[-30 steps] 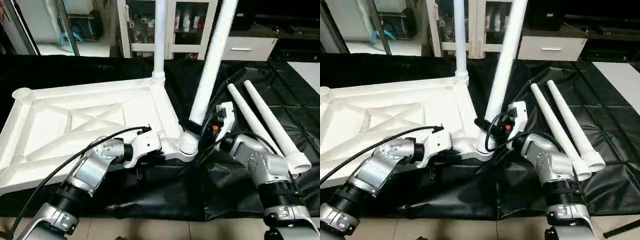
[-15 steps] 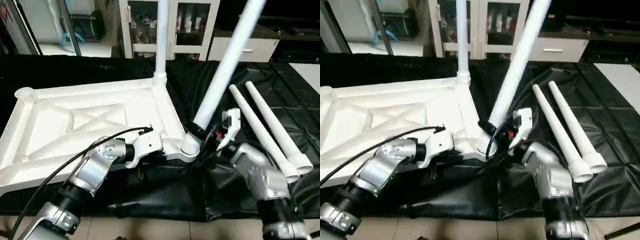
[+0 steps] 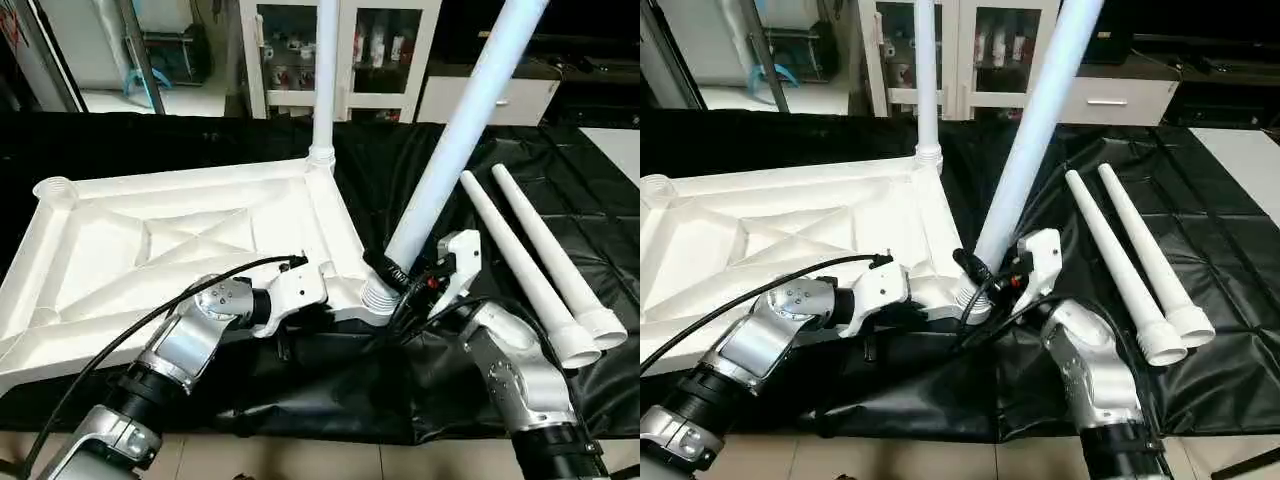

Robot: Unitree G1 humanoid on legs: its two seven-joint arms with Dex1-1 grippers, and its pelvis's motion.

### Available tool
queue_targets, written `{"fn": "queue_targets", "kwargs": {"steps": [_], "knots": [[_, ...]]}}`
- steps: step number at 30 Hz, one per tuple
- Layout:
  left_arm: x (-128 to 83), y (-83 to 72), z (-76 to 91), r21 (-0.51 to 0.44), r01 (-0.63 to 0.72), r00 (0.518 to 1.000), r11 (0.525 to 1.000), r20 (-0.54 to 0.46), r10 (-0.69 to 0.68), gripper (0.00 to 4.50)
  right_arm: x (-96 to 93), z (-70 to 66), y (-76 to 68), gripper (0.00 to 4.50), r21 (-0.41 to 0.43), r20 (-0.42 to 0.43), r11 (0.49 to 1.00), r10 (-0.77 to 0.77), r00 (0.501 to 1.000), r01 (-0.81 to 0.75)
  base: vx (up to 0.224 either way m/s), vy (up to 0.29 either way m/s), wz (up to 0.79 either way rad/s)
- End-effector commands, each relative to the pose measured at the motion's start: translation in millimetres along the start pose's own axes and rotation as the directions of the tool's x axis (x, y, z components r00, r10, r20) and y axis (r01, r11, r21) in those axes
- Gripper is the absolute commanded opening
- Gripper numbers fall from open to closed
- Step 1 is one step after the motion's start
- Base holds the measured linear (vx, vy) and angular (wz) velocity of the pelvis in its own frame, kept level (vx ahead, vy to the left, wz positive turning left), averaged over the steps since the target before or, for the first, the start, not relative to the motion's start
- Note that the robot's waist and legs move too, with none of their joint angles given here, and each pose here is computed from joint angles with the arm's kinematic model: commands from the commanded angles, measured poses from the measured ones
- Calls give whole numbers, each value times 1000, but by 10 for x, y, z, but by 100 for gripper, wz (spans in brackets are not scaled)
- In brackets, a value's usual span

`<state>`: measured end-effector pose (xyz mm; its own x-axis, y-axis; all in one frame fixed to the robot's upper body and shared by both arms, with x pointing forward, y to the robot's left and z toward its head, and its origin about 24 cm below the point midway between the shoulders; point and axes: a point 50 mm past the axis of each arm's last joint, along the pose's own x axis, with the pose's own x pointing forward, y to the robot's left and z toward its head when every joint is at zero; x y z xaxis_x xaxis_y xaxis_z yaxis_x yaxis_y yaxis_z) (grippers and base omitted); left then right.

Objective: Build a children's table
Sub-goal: Insert table leg to table base

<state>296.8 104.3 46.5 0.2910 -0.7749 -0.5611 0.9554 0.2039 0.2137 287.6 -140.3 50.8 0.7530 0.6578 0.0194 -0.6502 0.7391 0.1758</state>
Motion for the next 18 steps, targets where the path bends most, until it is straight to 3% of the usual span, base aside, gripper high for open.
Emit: {"fn": "queue_targets", "kwargs": {"steps": [1, 5, 8, 10, 18], "knots": [[33, -43, -92, -19, 13, 999, 1000, -32, -13, 0, -184, -194, -131, 188, -30, -126, 995, -93, 988, 90, 0, 0, 0], [36, -42, -91, -18, 11, 999, 1000, -32, -12, 0, -184, -208, -112, 188, -56, -143, 996, -76, 987, 69, 0, 0, 0], [40, -45, -94, -14, 12, 999, 1000, -35, -12, 0, -185, -295, -28, 188, -120, -239, 992, 8, 971, -37, 0, 0, 0], [43, -45, -93, -14, 12, 999, 1000, -35, -12, 0, -187, -309, -22, 188, -126, -256, 991, 20, 967, -54, 0, 0, 0], [43, -34, -88, -13, -1, 1000, 1000, -31, 1, 0, -219, -350, -107, 188, -73, -247, 997, -55, 968, 38, 0, 0, 0]]}}
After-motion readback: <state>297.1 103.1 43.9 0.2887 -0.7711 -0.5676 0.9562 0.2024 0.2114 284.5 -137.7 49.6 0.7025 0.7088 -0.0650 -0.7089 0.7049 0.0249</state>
